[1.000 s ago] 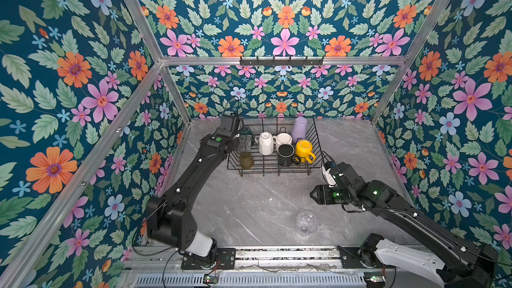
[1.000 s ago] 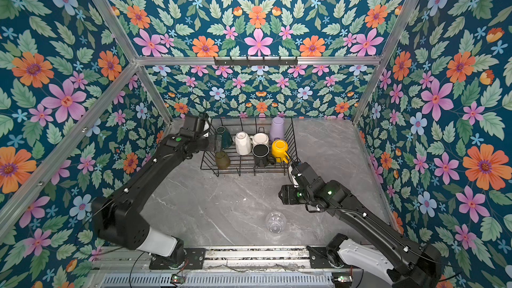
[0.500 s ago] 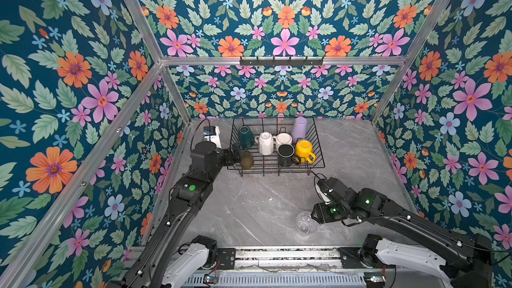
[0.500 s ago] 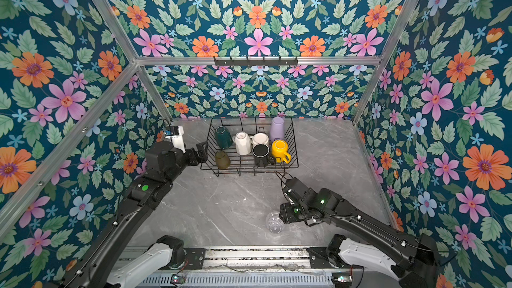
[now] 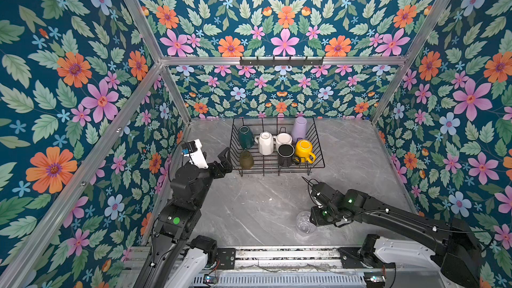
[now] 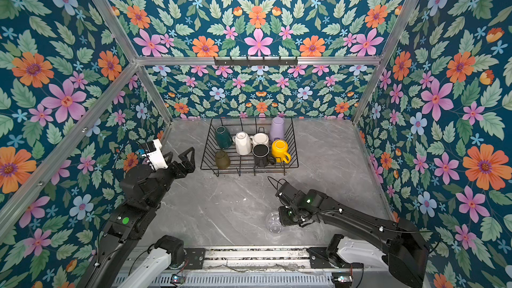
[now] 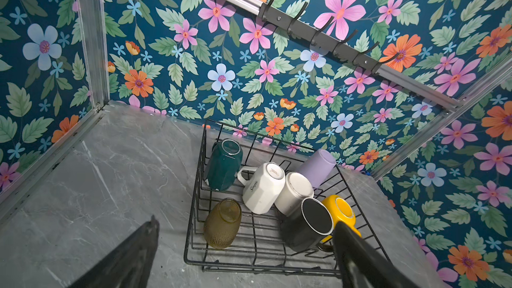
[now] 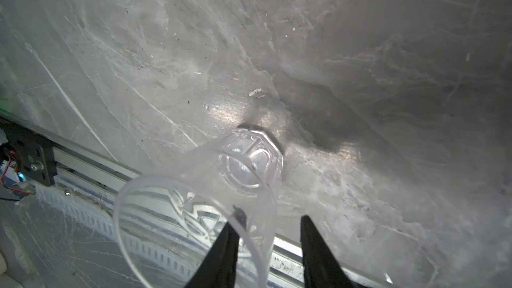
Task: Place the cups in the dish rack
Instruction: 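Open the left gripper and raise it while the right grasps the clear glass, then lift the clear glass with the right gripper toward the left gripper, then hold the clear glass out while the left gripper grasps its body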
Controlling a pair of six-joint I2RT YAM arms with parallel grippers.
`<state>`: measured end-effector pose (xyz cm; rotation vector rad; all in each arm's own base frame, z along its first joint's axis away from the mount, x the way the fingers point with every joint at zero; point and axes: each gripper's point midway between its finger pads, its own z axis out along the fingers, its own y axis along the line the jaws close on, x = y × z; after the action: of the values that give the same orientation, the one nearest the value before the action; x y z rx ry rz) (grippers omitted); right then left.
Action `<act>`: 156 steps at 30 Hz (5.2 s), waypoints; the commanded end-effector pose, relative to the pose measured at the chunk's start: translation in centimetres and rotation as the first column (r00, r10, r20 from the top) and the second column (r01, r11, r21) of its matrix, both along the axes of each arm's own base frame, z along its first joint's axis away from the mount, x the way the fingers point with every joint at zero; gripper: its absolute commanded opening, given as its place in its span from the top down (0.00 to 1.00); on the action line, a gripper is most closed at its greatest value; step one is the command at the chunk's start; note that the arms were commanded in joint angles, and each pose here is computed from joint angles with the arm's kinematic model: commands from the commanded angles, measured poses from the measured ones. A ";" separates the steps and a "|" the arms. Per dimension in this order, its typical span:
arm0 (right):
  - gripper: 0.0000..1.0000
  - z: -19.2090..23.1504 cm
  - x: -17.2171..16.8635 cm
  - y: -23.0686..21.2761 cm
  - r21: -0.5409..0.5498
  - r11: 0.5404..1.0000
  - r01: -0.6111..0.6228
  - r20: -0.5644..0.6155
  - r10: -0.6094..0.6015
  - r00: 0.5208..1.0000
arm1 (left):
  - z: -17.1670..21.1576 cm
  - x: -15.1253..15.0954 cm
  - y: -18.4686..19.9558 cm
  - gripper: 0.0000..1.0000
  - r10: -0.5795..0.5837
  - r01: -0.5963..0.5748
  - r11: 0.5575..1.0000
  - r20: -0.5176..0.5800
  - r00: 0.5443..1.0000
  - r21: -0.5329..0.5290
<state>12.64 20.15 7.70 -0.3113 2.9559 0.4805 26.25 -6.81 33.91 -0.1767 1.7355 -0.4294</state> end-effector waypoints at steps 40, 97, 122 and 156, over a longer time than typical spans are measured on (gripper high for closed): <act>1.00 11.7 8.3 9.5 0.675 0.736 0.058 0.017 -0.094 0.995 | 2.8 -7.3 -12.4 0.00 -0.748 0.781 0.622 0.251 0.614 -0.055; 1.00 23.0 8.8 17.8 0.956 0.268 -0.119 0.070 0.186 0.980 | -0.4 -7.6 -15.0 0.03 -0.875 0.896 0.438 0.196 0.443 -0.072; 1.00 24.0 8.8 18.3 0.964 0.231 -0.135 0.087 0.209 0.974 | -0.5 -8.6 -15.5 0.20 -0.907 0.929 0.358 0.203 0.369 -0.090; 1.00 22.7 9.0 18.5 0.954 0.275 -0.118 0.060 0.213 0.975 | 1.3 -8.4 -15.4 0.23 -0.900 0.927 0.370 0.224 0.374 -0.060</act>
<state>21.68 38.40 31.02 -0.3885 2.0560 2.2179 17.79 -22.31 33.60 0.7741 1.5395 -1.4251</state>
